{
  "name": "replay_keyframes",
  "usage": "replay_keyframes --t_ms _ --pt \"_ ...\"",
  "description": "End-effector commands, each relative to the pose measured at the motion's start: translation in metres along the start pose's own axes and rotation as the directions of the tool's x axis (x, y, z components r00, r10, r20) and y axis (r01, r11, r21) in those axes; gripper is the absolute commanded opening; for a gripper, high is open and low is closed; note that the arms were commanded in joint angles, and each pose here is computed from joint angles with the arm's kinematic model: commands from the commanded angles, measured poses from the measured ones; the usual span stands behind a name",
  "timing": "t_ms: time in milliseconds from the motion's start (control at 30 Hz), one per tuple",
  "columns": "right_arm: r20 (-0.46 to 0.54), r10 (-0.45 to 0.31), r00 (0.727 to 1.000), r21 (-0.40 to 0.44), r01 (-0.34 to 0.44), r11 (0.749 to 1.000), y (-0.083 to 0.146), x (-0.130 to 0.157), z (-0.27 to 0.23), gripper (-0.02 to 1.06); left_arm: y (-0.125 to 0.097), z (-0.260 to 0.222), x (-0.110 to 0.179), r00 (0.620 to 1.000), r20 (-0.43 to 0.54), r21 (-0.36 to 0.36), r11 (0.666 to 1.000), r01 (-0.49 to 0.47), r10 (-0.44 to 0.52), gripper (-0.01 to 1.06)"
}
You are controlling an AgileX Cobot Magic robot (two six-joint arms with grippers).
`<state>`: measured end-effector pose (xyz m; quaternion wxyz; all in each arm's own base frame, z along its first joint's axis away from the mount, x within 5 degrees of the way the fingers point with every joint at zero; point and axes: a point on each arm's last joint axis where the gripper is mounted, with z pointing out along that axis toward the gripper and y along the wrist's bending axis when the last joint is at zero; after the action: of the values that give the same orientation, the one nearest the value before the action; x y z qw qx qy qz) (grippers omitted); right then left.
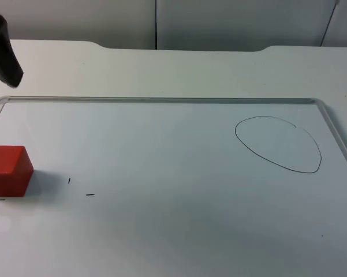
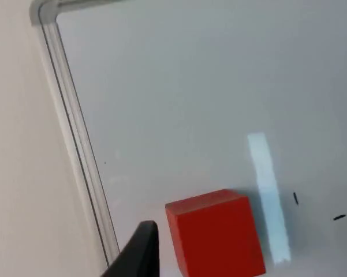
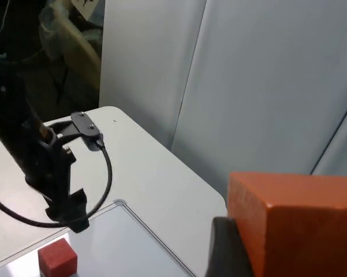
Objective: Pick up one cube with the left hand and another cube with the right hand. First place the cube in the right hand at the target position, then stack the cube in the left hand on top.
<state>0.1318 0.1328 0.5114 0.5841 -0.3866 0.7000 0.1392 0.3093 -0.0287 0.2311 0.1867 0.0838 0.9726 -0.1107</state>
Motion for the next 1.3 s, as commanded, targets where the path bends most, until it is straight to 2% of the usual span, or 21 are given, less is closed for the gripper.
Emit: replay_keyframes --t_ms 0,100,267,533,600,800,1000,1267 --pt "0.024 -0.013 1.000 0.011 0.013 1.000 -0.001 -0.002 0.000 0.00 0.005 0.013 -0.002 0.999 -0.039 -0.005 1.000 0.024 -0.024 1.05" --pt "0.022 -0.013 1.000 0.011 0.012 1.000 -0.001 -0.002 0.000 0.00 0.012 0.041 0.003 0.991 -0.125 -0.002 0.999 0.050 -0.049 1.05" --pt "0.016 -0.013 1.000 0.010 0.012 1.000 -0.001 -0.001 0.000 0.00 0.015 0.057 0.008 0.979 -0.194 0.007 0.998 0.063 -0.061 1.05" --pt "0.016 -0.013 1.000 0.010 0.012 1.000 -0.001 -0.001 0.000 0.00 0.015 0.060 0.009 0.976 -0.211 0.010 0.998 0.066 -0.062 1.05" --pt "0.016 -0.015 1.000 0.010 0.015 1.000 -0.001 -0.001 0.000 0.00 0.017 0.066 0.011 0.970 -0.226 0.003 0.996 0.093 -0.090 1.05" --pt "0.016 -0.017 1.000 0.010 0.017 1.000 -0.001 -0.001 0.000 0.00 0.014 0.082 0.017 0.962 -0.260 0.004 0.996 0.090 -0.086 1.04" --pt "0.016 -0.024 1.000 0.010 0.024 1.000 -0.001 -0.001 0.000 0.00 0.007 0.093 0.013 0.972 -0.217 -0.034 0.996 0.079 -0.085 1.04" --pt "0.000 -0.033 0.999 0.007 0.033 0.999 0.000 0.000 0.000 0.00 0.014 0.109 0.022 0.955 -0.272 -0.086 0.991 0.099 -0.119 1.04"
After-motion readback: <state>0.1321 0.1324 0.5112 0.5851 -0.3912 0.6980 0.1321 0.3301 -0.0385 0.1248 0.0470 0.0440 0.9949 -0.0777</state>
